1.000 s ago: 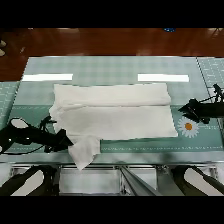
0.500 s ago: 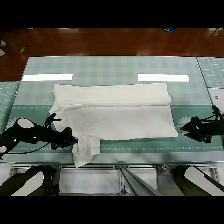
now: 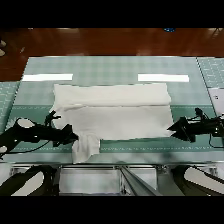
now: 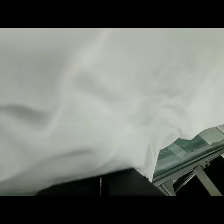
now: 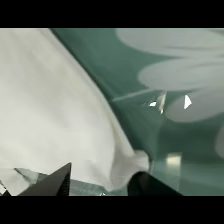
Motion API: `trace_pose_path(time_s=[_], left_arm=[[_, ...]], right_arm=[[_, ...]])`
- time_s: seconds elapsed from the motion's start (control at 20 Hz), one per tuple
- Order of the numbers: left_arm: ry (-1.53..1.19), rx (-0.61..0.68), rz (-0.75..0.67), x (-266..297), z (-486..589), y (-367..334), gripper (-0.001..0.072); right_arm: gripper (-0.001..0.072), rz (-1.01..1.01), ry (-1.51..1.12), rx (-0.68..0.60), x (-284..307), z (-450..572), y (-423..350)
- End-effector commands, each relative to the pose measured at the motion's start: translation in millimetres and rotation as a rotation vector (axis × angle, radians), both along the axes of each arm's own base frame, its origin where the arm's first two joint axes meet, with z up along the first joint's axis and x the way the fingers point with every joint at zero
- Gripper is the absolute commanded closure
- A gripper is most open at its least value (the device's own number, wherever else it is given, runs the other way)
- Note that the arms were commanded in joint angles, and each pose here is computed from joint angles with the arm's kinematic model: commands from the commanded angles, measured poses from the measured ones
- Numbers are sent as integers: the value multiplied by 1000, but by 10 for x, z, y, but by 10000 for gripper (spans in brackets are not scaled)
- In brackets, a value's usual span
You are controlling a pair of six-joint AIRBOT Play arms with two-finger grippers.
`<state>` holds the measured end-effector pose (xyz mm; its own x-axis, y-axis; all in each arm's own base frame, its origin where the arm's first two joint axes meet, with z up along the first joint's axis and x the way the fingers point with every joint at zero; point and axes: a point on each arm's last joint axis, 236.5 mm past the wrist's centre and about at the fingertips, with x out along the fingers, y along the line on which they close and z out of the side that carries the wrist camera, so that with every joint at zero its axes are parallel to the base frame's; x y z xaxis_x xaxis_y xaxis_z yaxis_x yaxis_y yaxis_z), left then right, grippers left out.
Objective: Fold the shirts.
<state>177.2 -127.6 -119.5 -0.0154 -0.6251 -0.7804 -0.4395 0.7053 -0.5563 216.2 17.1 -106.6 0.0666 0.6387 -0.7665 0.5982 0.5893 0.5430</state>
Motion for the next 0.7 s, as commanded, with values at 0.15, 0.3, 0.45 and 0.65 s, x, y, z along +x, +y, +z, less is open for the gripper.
trace_pose_path(time_s=[0.15,0.3,0.45,0.65], left_arm=[[-92,-18,15,319,195,72,687],[-153,-44,14,579,474,168,687],[-252,-20,11,897,688,271,687],[-364,7,81,1509,889,417,687]], right_arm=[[689,79,-118,21,257,41,125],[689,104,-184,-16,436,255,12],[689,58,-308,-8,828,545,8],[689,89,-398,-68,1285,696,17]])
